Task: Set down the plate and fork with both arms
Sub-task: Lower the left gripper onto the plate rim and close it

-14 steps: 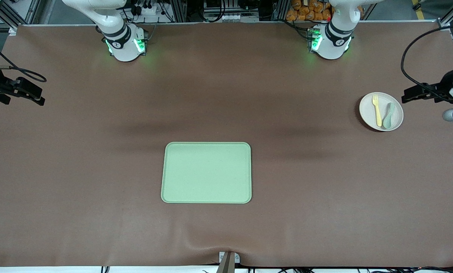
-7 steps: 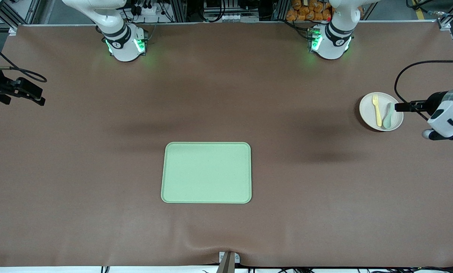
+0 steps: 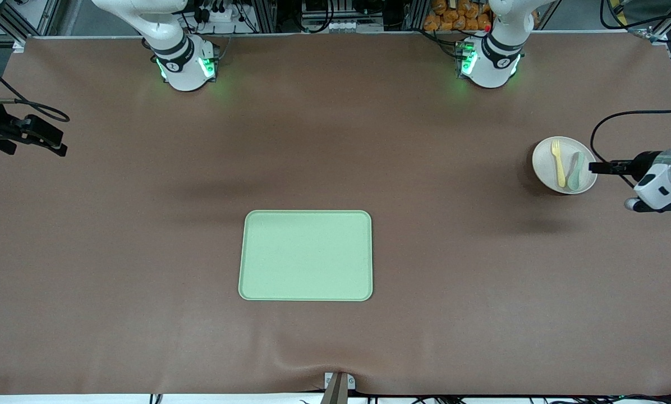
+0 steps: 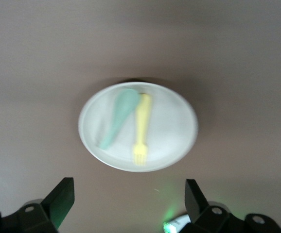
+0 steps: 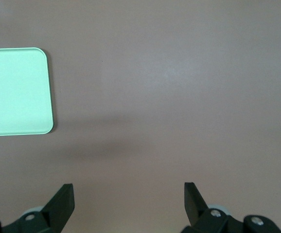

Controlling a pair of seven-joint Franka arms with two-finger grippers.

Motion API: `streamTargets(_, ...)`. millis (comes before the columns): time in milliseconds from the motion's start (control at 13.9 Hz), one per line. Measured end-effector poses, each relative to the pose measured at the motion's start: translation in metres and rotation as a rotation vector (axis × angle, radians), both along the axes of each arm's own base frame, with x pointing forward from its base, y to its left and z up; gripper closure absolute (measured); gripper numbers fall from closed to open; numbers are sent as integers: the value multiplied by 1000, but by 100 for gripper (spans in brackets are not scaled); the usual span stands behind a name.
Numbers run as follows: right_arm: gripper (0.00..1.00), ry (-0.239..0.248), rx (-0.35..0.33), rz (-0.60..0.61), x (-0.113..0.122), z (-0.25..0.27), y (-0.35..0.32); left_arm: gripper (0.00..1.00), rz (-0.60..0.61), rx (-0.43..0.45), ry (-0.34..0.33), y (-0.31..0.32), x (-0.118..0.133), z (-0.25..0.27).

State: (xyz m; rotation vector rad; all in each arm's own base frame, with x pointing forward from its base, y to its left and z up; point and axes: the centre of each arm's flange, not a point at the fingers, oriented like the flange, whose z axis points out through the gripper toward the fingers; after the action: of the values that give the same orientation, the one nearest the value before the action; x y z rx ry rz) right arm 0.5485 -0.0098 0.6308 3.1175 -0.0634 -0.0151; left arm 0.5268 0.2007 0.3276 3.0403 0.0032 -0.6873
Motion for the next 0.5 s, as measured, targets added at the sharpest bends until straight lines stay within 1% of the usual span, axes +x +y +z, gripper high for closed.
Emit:
streamTargets(143,0,1,0,0,0,0,0,0,-46,-41,-26,50,-22,-27)
streamTargets(287,0,1,0,-1,0,-1,0,0,-94,-99,-57,90,-40,-62)
streamTargets(502,0,2,0,-1,0,-1,0,0,-126,-151,-75,114,-52,-111)
